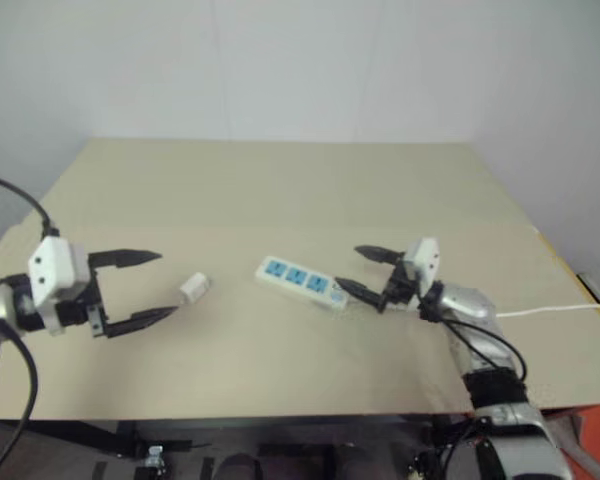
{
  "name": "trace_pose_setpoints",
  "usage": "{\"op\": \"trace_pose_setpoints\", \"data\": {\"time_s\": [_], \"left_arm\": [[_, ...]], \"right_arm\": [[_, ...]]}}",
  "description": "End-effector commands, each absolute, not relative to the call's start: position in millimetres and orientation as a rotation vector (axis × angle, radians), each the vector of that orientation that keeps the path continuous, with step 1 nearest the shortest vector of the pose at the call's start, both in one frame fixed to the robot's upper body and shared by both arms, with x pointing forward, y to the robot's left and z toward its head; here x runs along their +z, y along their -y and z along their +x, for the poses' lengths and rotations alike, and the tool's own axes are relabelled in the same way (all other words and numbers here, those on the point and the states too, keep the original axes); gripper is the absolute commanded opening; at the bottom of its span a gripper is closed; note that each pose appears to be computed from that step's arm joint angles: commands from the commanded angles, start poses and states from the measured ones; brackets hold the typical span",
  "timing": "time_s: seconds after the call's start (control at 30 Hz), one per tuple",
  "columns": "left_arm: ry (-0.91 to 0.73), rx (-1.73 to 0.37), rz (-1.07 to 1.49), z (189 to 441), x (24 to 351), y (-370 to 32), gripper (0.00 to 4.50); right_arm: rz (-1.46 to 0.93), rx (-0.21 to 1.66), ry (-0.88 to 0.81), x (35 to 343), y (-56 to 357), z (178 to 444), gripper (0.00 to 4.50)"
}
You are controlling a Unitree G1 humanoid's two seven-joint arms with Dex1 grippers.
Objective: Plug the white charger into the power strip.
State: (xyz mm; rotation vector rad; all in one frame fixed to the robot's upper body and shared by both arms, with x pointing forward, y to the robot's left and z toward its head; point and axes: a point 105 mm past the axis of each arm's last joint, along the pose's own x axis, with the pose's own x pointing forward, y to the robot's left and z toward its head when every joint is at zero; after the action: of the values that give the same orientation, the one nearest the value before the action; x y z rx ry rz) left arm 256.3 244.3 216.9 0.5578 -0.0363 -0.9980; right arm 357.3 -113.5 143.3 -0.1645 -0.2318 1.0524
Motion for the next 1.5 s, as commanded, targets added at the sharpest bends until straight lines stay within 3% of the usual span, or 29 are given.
{"op": "trace_pose_setpoints", "data": {"time_s": [0.03, 0.9, 1.5], "left_arm": [[0.078, -1.006, 0.577, 251, 228, -243, 4.5], [0.059, -1.029, 0.539, 237, 227, -235, 4.5], [0.058, -1.023, 0.533, 238, 224, -236, 4.5]], "right_arm": [[-0.183, 1.099, 0.245, 140, 107, 361, 4.46], [-0.159, 1.172, 0.057, 90, 84, 376, 4.46], [-0.176, 1.143, 0.126, 98, 95, 376, 4.46]]}}
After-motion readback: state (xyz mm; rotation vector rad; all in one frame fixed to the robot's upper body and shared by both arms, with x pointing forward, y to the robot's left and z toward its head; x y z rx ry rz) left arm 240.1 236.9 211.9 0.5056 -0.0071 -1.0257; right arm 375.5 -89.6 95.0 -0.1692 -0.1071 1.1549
